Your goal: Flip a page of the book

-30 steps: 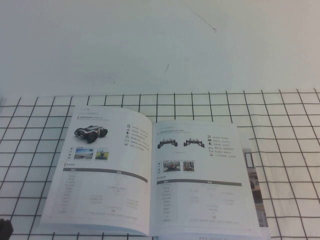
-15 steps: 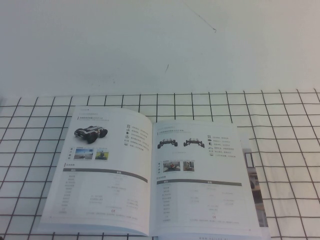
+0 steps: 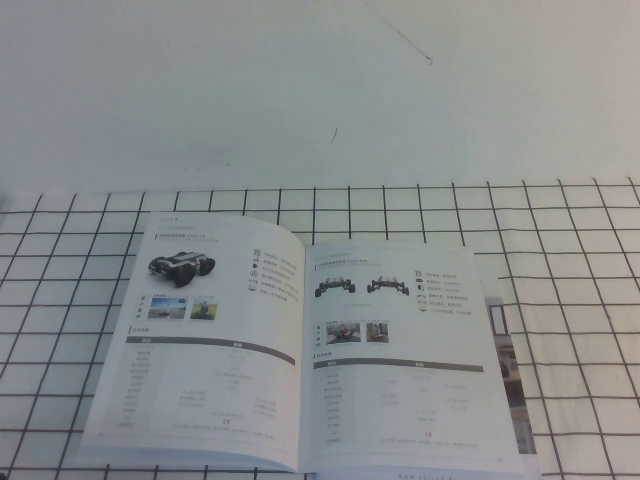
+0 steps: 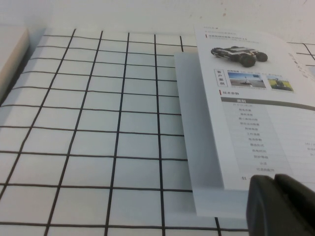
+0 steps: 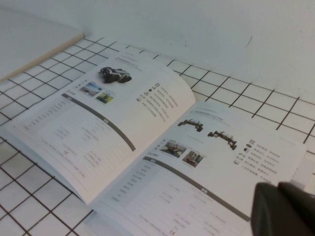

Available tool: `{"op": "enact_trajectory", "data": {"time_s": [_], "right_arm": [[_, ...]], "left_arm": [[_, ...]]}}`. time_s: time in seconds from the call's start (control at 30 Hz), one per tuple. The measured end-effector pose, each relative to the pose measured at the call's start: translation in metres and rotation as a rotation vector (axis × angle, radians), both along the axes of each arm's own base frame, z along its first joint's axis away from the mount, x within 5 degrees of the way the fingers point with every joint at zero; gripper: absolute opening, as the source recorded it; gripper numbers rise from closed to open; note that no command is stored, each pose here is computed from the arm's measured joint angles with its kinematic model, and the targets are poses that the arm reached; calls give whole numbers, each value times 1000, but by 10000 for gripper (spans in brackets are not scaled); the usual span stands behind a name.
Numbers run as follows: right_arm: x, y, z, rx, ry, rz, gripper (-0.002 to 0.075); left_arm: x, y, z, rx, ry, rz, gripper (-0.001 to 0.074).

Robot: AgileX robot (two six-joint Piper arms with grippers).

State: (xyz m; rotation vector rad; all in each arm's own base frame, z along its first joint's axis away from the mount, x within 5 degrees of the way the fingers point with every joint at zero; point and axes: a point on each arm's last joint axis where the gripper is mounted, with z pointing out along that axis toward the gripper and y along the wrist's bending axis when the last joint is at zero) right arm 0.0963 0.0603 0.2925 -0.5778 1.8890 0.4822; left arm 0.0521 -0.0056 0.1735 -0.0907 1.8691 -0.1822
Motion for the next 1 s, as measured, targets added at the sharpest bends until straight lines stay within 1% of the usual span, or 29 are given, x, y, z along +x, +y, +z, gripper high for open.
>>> {"op": "enact_trajectory", "data": {"time_s": [0.6,0.67,0.77,0.87,1.0], "right_arm": [[0,0,0,4,-2,0,1],[-6,-2,2,-17,-37,0,1],[-19,-11,2,-98,-133,-13,1],[-30,-22,-8,-138,-172,-92,1],[-35,-38,-34,-92,-164,-293,1]], "left_arm": [[0,0,0,0,0,0,-3],[0,0,0,0,0,0,-3],[0,0,0,0,0,0,-3],[0,0,0,0,0,0,-3],[0,0,0,0,0,0,-3]]}}
